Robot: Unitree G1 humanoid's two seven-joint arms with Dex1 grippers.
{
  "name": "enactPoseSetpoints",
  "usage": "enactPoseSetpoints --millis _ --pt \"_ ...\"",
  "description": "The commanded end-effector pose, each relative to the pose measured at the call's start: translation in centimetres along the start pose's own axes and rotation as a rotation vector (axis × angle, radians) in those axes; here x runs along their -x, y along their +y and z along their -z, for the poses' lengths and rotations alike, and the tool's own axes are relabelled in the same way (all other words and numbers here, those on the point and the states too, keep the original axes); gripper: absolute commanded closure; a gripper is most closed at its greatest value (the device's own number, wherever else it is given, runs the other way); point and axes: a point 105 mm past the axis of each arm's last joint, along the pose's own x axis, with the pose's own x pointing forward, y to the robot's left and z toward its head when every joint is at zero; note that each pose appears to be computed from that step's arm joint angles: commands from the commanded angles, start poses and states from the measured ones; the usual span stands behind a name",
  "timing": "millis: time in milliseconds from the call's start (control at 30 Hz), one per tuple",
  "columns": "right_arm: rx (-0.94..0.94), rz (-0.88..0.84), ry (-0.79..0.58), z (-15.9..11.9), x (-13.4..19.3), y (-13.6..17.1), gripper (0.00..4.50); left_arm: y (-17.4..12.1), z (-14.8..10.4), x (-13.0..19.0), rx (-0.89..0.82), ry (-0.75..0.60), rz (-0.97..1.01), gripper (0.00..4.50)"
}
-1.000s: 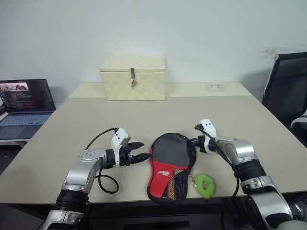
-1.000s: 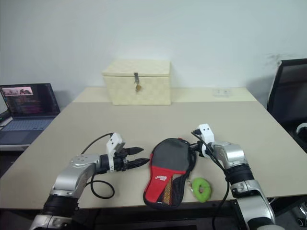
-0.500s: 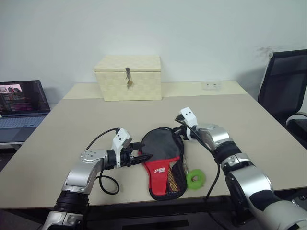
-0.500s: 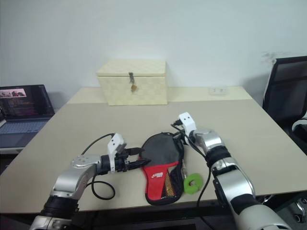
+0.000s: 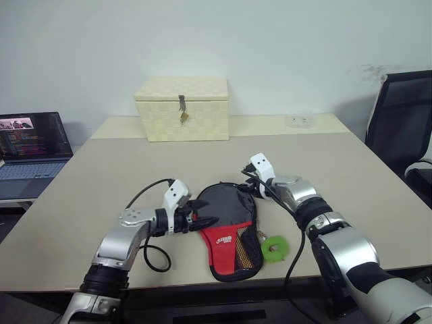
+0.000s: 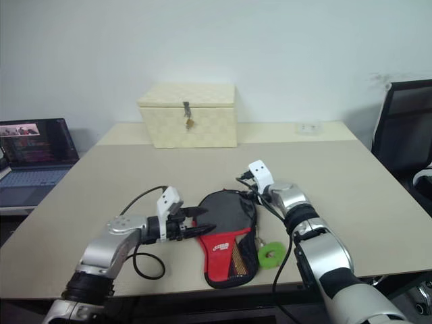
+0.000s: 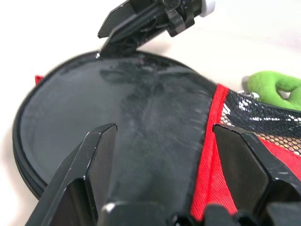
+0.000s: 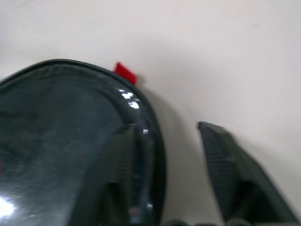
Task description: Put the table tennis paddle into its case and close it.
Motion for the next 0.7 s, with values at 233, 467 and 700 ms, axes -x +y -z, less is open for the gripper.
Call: enactPoseSetpoints --millis 233,467,700 --pt "0.111 -0.122 -0.268 -4.9 7.8 -0.2 0.02 0.4 -1.1 -2.5 -0.154 0.035 0.122 0.95" --pt "0.242 -0.363 -0.098 1.5 15.2 5.1 0.02 0.8 -1.0 -5.0 -0.231 0.094 0.227 0.95" --pt "0.354 -0.465 0.08 7.0 18.2 8.2 0.02 0.7 -0.8 -6.4 -0.263 0.12 0.283 0.95"
